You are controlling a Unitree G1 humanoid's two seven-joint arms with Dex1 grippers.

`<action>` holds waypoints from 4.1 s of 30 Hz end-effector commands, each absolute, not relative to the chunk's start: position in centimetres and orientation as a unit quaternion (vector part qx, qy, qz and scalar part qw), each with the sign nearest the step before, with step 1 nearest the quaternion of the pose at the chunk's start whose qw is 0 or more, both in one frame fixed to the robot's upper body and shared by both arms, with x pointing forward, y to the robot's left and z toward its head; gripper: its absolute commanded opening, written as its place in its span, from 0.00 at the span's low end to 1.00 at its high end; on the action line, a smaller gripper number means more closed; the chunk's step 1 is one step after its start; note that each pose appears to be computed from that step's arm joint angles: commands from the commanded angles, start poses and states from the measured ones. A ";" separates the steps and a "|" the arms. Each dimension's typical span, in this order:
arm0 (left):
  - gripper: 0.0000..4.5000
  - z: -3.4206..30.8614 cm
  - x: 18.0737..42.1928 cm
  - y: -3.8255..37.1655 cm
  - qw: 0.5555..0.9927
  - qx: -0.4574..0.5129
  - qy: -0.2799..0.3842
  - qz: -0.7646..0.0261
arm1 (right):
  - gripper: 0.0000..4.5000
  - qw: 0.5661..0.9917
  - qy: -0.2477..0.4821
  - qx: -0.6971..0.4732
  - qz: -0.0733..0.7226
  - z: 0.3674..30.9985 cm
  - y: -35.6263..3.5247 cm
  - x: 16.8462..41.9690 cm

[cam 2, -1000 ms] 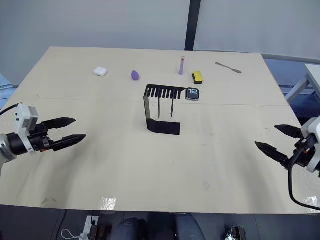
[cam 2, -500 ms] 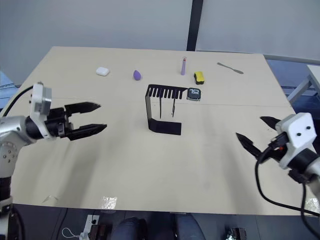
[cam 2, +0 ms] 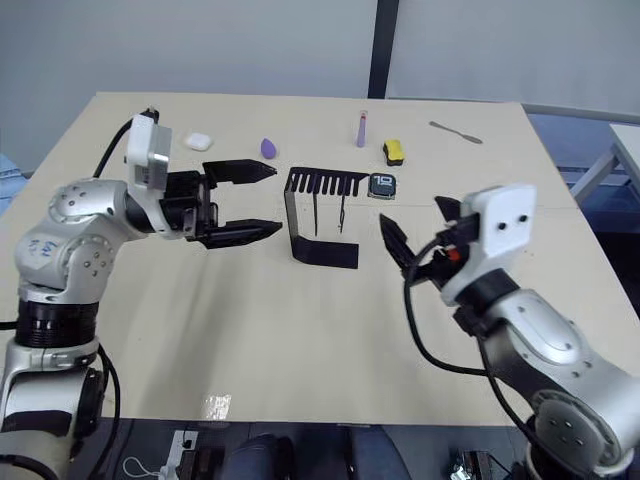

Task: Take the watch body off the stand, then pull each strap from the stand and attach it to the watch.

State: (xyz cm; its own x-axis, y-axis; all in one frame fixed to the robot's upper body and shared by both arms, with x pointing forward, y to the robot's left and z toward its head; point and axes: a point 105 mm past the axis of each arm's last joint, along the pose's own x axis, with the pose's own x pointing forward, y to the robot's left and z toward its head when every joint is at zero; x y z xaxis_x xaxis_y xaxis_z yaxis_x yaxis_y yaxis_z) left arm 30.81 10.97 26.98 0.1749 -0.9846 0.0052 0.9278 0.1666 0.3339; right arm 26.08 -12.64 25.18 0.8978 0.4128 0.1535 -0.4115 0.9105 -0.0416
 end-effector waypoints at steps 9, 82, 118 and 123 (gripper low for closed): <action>0.99 27.9 30.8 10.5 0.733 0.165 -0.141 -0.645 | 1.00 0.975 -0.093 -0.010 0.201 27.5 -9.4 27.4; 1.00 29.4 30.8 10.2 0.745 0.179 -0.165 -0.621 | 0.81 0.987 -0.041 0.014 0.154 27.1 -8.5 31.5; 1.00 29.1 27.2 9.7 0.688 0.131 -0.109 -0.705 | 0.39 0.969 -0.132 -0.010 0.207 30.9 -12.5 28.3; 1.00 25.4 25.8 9.4 0.666 0.139 -0.061 -0.730 | 0.39 0.973 -0.087 -0.028 0.214 27.1 -15.5 26.6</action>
State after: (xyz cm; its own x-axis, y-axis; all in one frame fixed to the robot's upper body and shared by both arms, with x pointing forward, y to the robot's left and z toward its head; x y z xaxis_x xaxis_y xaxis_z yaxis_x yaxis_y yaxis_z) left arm 26.73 9.79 25.32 -0.0424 -0.9947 -0.0932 0.9714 -0.0629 0.2290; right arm 27.66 -15.40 26.64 0.9109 0.3967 0.1135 -0.3919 0.9178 -0.0634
